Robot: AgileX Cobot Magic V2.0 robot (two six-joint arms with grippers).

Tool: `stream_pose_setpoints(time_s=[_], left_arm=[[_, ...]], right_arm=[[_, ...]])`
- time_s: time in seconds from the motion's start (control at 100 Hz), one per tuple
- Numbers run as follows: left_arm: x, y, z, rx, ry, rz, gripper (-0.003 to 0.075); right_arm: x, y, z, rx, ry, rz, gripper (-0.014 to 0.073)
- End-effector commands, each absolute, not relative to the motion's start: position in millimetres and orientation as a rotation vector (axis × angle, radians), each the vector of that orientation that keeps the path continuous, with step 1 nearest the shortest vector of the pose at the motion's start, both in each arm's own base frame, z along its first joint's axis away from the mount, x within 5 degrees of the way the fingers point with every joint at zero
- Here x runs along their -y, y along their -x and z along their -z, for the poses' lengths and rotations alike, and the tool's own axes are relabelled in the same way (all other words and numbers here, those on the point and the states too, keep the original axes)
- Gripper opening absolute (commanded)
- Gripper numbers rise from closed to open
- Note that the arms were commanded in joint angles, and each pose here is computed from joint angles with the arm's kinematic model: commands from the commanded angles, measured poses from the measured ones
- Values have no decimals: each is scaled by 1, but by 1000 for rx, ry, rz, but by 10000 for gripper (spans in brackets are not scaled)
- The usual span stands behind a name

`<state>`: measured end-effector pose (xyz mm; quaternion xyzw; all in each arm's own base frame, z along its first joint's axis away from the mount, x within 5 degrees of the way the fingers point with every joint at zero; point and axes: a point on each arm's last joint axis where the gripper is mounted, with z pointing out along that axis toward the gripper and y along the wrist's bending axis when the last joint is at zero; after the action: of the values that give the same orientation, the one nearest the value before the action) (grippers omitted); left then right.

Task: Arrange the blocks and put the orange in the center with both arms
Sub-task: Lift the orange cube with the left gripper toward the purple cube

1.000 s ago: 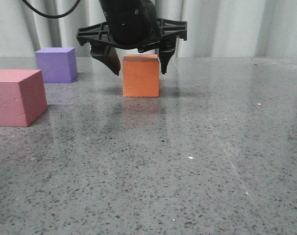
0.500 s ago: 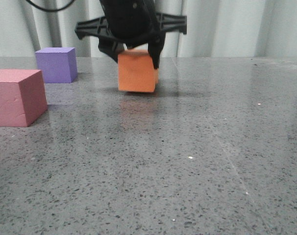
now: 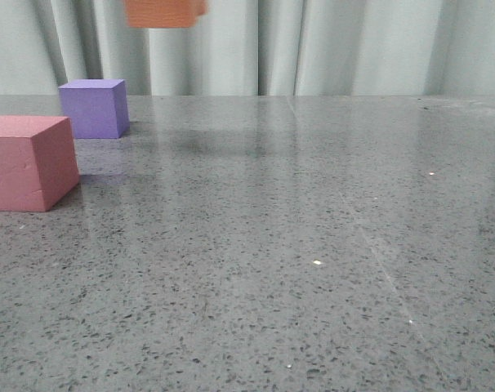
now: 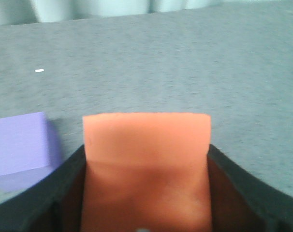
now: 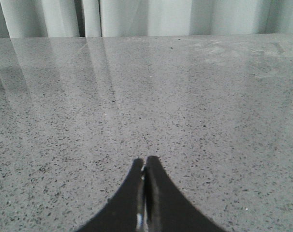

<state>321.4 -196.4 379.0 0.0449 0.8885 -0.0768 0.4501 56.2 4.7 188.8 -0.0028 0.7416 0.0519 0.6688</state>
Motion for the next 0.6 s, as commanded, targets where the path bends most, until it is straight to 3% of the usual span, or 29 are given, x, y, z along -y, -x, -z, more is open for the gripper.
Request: stream_pose_setpoints(time_s=[0.0,0.23,0.59], left_arm=[[168,-312,-404,-2108,-63,210,222],[125,-301,-376,-2109,4,216,222],[119,-307,-342,-2171,7,197,222]], right_arm=[[-4,-54,-203,-1548,1,-114,-67],[-4,-54,-203,-1548,1,-114,-67],[-4,-54,-202,-1549,1,-114,-67]])
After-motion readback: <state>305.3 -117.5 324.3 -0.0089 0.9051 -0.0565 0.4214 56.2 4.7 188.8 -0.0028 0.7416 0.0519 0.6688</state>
